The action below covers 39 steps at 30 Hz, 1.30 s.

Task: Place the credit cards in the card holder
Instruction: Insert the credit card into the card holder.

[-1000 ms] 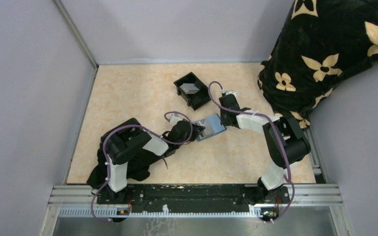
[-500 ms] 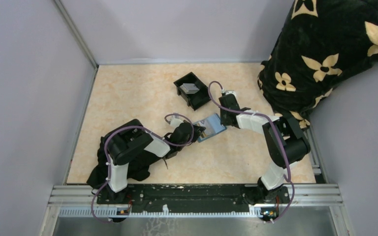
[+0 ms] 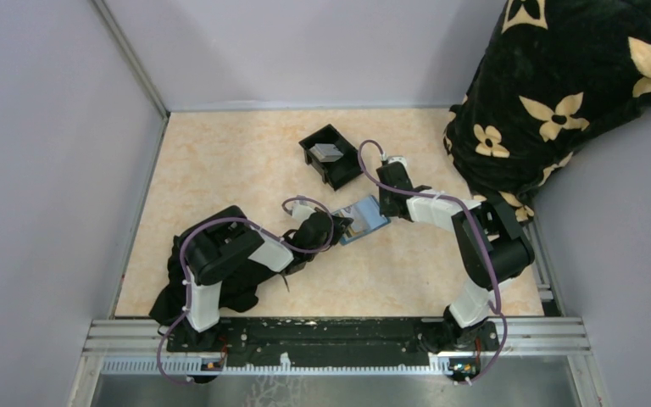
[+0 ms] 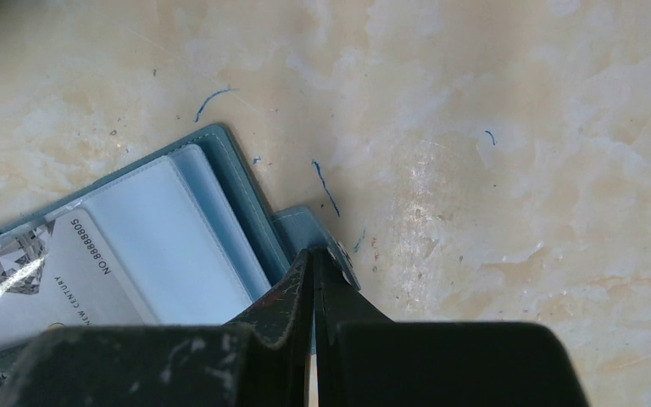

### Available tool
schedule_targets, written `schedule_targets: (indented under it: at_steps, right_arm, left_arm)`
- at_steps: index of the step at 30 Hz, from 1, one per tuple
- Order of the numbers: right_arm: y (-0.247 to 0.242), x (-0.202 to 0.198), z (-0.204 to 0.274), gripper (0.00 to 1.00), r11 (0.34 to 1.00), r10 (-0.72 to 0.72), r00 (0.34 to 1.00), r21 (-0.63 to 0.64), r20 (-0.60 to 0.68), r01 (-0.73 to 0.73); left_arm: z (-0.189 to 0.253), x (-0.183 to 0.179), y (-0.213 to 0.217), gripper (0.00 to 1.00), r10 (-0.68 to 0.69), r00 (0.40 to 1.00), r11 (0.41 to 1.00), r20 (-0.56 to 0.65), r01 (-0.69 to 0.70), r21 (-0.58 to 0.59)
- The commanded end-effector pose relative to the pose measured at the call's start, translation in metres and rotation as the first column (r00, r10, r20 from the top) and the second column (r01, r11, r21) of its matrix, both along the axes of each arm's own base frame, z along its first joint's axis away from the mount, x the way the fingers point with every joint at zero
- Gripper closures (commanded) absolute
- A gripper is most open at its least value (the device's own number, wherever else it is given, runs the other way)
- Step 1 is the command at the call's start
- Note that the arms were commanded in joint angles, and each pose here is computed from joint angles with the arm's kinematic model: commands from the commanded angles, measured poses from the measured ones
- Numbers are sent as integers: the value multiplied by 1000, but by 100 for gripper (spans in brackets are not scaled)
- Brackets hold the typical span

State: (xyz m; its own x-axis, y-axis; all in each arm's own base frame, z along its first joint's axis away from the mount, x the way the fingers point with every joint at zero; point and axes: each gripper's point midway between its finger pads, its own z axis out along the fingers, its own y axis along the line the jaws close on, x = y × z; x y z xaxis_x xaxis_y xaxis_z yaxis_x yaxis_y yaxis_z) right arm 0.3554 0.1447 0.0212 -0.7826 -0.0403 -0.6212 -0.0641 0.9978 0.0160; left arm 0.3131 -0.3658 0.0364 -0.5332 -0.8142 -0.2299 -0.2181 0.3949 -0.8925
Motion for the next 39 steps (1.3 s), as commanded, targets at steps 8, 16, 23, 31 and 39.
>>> schedule_targets:
  at_steps: [8,16,23,31,39]
  right_arm:
    - [-4,-35,-41,100,998,22,986,-57,-165,-32]
    - [-3,-34,-42,100,998,25,985,-59,-169,-35]
    - [-3,-35,-41,100,997,29,985,-59,-172,-39]
    - [-3,-37,-41,100,997,35,983,-62,-179,-46]
    - [-2,-42,-43,100,997,40,982,-54,-184,-51]
  left_arm:
    - [-16,-7,-10,100,-68,998,996,-7,69,54]
    - [-28,-19,-20,100,-142,989,983,-34,145,109]
    - [-33,-22,-28,97,-192,979,968,-64,200,154]
    - [-40,-29,-19,83,-193,976,958,-103,210,193]
    - [-37,-33,-10,73,-184,978,959,-103,201,201]
